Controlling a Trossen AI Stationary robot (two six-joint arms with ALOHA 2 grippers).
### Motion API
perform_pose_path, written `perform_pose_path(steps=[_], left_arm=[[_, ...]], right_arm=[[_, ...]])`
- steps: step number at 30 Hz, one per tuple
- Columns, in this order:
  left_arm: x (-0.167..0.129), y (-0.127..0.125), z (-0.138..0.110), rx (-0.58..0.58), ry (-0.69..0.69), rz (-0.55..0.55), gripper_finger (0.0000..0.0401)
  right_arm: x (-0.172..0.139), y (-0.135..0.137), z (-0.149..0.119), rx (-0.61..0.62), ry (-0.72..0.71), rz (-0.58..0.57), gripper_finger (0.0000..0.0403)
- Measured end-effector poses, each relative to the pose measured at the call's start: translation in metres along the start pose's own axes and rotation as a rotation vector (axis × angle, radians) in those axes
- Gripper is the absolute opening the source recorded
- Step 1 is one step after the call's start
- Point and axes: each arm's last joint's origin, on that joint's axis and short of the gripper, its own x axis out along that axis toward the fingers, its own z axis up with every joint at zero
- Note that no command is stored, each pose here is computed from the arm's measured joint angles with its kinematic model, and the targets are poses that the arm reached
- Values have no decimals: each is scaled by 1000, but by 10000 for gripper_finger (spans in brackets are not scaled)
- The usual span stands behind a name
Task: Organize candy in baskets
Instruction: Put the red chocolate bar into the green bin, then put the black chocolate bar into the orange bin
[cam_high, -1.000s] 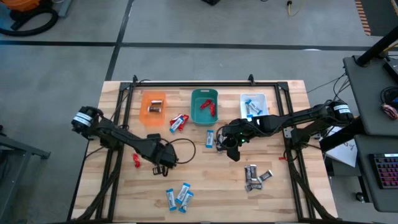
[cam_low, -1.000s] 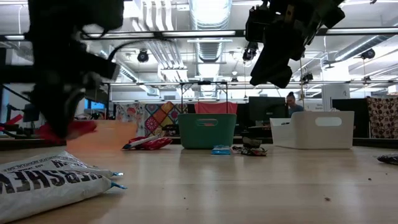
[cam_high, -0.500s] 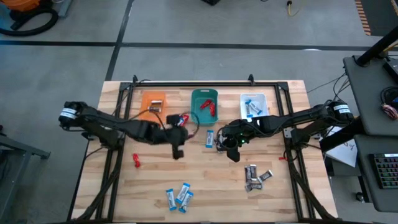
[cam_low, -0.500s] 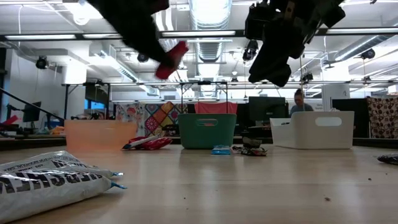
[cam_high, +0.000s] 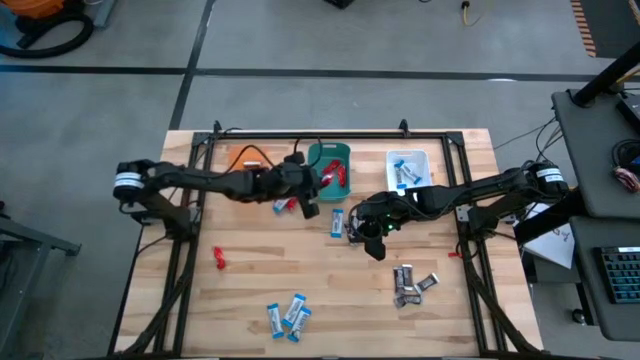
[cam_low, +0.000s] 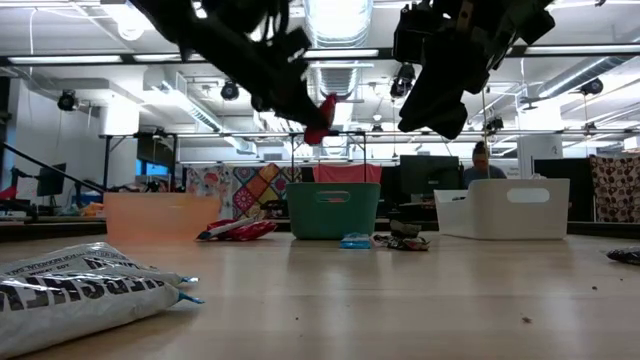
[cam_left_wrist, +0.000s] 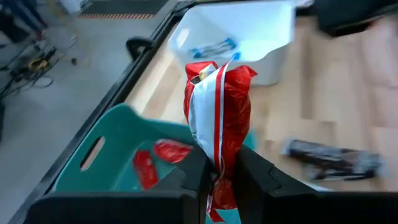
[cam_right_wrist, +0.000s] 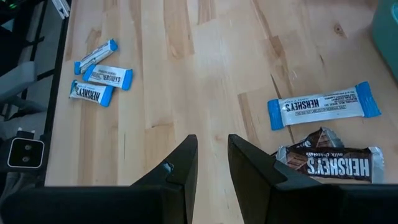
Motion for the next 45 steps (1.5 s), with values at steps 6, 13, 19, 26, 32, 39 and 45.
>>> perform_pose_path(steps=[6, 13, 19, 26, 32, 39, 45], left_arm=[[20, 12, -14, -16, 60, -9, 38], [31, 18, -23, -25, 94, -5, 38], [32, 18, -23, -25, 92, -5, 39], [32, 18, -23, -32, 90, -5, 80], [32, 18, -23, -34, 86, -5, 113], [29, 18, -20, -39, 80, -7, 125], [1, 11, -10, -77, 170, -45, 126]], right_arm=[[0, 0, 0, 0, 0, 0, 82], [0, 0, 0, 1, 1, 0, 82], [0, 0, 0, 1, 0, 0, 82], [0, 0, 0, 8, 0, 0, 82], [0, 0, 0, 8, 0, 0, 82], [0, 0, 0, 8, 0, 0, 82], [0, 0, 0, 8, 1, -1, 82]])
